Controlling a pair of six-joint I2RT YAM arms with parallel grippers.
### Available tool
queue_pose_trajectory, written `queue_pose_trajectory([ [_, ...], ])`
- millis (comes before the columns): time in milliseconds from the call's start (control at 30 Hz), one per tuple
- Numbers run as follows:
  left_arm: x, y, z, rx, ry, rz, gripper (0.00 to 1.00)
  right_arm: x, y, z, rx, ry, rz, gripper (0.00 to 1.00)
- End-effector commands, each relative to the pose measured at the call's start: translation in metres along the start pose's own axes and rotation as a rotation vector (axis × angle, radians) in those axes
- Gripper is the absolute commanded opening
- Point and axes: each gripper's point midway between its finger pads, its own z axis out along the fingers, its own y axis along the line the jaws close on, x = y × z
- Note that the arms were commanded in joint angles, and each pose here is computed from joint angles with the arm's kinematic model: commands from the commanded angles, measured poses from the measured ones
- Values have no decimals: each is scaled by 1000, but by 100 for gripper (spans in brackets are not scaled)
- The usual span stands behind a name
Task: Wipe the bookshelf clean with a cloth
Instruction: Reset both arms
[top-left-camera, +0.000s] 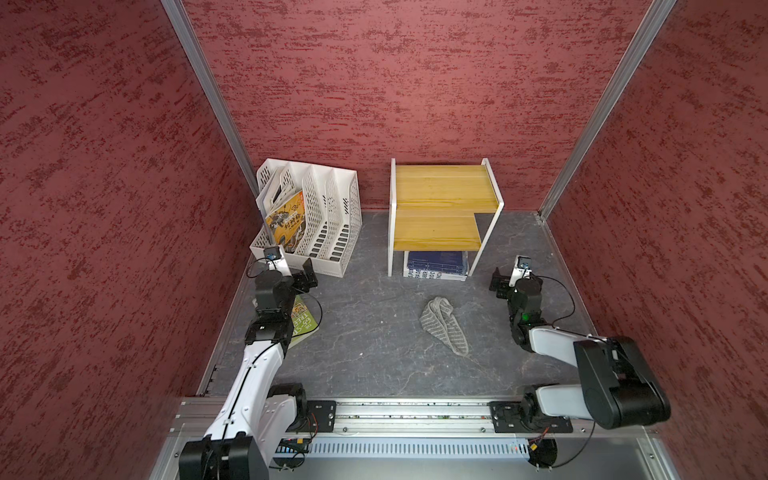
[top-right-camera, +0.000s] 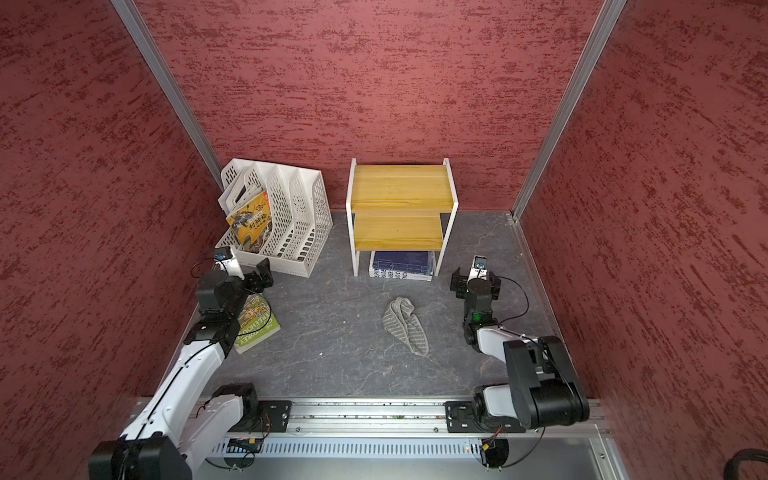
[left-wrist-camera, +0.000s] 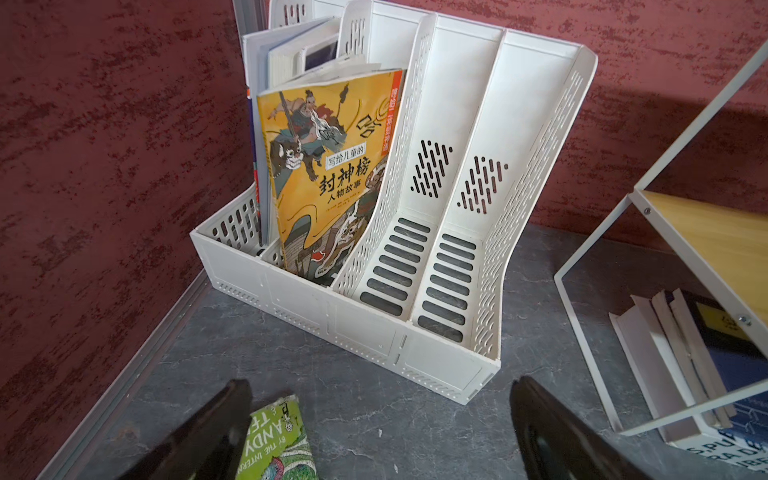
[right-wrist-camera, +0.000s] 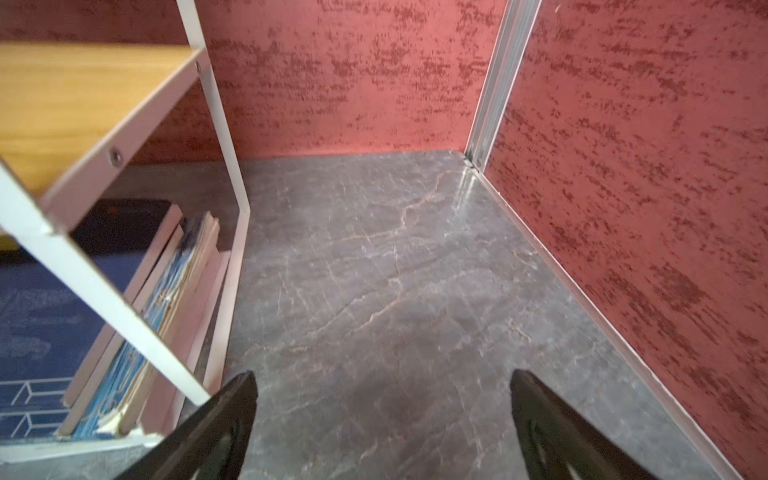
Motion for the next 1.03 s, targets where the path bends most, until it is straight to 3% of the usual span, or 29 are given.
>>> queue_pose_trajectory([
  [0, 0, -9, 8, 68, -60, 66, 100, -7, 13, 4, -116, -84, 22, 98],
  [133, 11, -14, 19, 98, -68, 85, 100, 1, 13, 24, -98, -6, 22, 99],
  [333, 24, -21, 41, 146, -86, 83, 100, 2, 12, 23, -95, -12, 23, 99],
  [600, 71, -40, 68, 179, -83, 138, 100, 1, 12, 23, -98, -12, 21, 99],
  [1000, 72, -26, 83, 140, -9, 74, 100, 1, 16, 23, -116, -9, 15, 99],
])
